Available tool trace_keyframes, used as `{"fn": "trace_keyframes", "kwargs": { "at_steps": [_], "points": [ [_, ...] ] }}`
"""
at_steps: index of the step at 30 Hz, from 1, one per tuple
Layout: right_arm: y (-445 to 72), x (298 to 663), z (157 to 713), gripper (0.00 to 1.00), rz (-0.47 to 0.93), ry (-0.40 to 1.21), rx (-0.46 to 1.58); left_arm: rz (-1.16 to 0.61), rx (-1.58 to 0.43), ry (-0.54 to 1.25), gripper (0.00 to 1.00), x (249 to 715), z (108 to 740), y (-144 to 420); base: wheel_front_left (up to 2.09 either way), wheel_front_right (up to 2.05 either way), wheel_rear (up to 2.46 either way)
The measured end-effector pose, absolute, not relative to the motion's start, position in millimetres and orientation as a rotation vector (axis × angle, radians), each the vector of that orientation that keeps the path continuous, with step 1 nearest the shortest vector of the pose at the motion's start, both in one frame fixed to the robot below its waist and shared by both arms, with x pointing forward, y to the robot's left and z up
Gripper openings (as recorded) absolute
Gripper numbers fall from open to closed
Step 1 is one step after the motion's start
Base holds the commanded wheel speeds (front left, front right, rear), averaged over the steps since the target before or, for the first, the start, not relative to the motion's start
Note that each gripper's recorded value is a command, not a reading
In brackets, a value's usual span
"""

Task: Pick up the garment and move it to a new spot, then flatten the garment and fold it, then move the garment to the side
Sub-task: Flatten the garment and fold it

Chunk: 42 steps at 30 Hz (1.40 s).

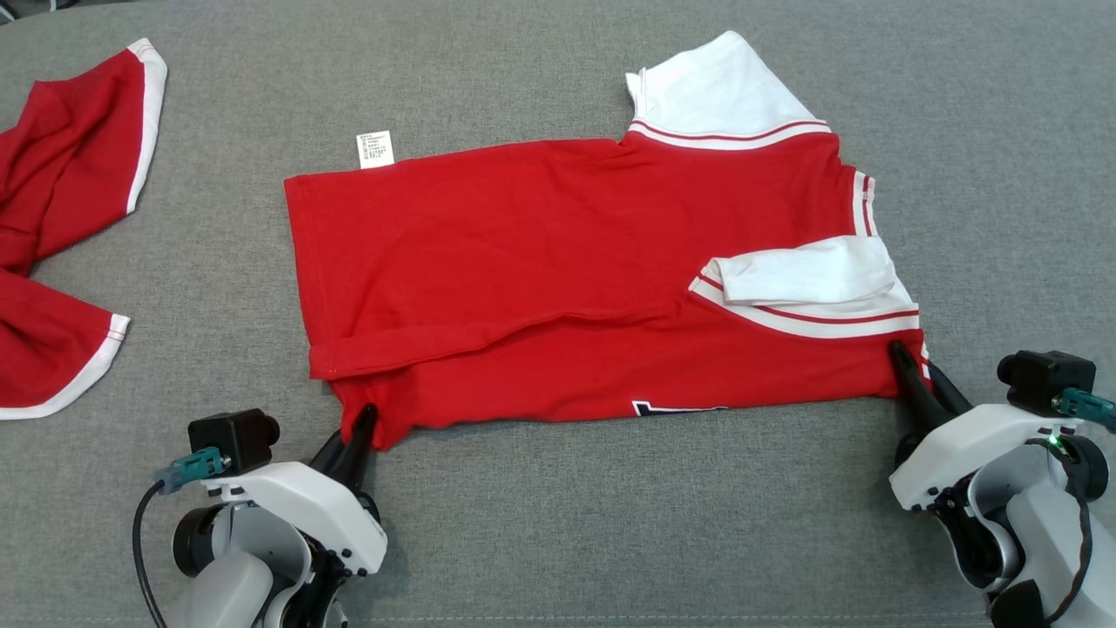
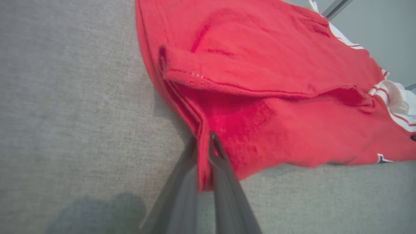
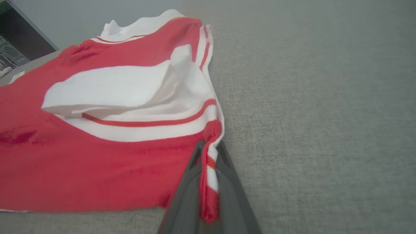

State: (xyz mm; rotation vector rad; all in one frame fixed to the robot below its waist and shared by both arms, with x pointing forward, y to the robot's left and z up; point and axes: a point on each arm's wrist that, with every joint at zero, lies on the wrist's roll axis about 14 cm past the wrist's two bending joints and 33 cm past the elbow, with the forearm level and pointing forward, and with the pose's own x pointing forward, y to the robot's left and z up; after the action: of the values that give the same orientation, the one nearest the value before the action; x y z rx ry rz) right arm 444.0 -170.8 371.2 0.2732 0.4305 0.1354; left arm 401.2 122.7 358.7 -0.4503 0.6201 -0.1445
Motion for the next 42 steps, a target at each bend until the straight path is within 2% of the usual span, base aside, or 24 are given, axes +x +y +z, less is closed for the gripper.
{"fn": "trace_keyframes", "kwargs": {
  "at_steps": [7,12,24,28,29,30,31,35,42],
  "points": [
    [-179.5,446.6,387.2,0.0,0.137,0.412,0.31,-0.145,-0.444,0.597,0.0,394.9,370.1,127.0,0.0,0.0,0.0],
    [-190.1,431.9,389.6,0.0,0.137,0.436,0.316,-0.12,-0.414,0.602,0.0,380.0,375.4,145.3,0.0,0.0,0.0],
    [-194.2,347.5,372.0,0.0,0.069,0.557,0.406,-0.056,-0.436,0.677,0.0,325.4,375.3,151.6,0.0,0.0,0.0],
    [-187.5,331.5,369.1,0.0,0.041,0.574,0.448,-0.041,-0.435,0.695,0.0,319.9,371.7,153.4,0.0,0.0,0.0],
    [-184.8,330.8,369.5,0.23,0.04,0.574,0.455,-0.038,-0.435,0.695,0.0,320.7,371.5,153.9,0.0,0.0,0.0],
    [-182.5,331.0,371.0,0.76,0.041,0.568,0.462,-0.036,-0.429,0.694,0.42,321.1,371.0,154.9,0.0,0.0,0.0],
    [-181.2,331.1,372.1,1.0,0.042,0.564,0.466,-0.033,-0.425,0.699,1.0,321.0,369.8,155.6,0.0,0.0,0.0],
    [-183.4,334.3,379.4,1.0,0.032,0.523,0.465,-0.007,-0.411,0.679,1.0,324.2,371.5,162.0,0.0,0.0,0.0],
    [-215.2,351.7,417.0,1.0,-0.034,0.322,0.397,0.069,-0.321,0.486,1.0,345.3,406.5,190.5,0.0,0.0,0.0]
  ]
}}
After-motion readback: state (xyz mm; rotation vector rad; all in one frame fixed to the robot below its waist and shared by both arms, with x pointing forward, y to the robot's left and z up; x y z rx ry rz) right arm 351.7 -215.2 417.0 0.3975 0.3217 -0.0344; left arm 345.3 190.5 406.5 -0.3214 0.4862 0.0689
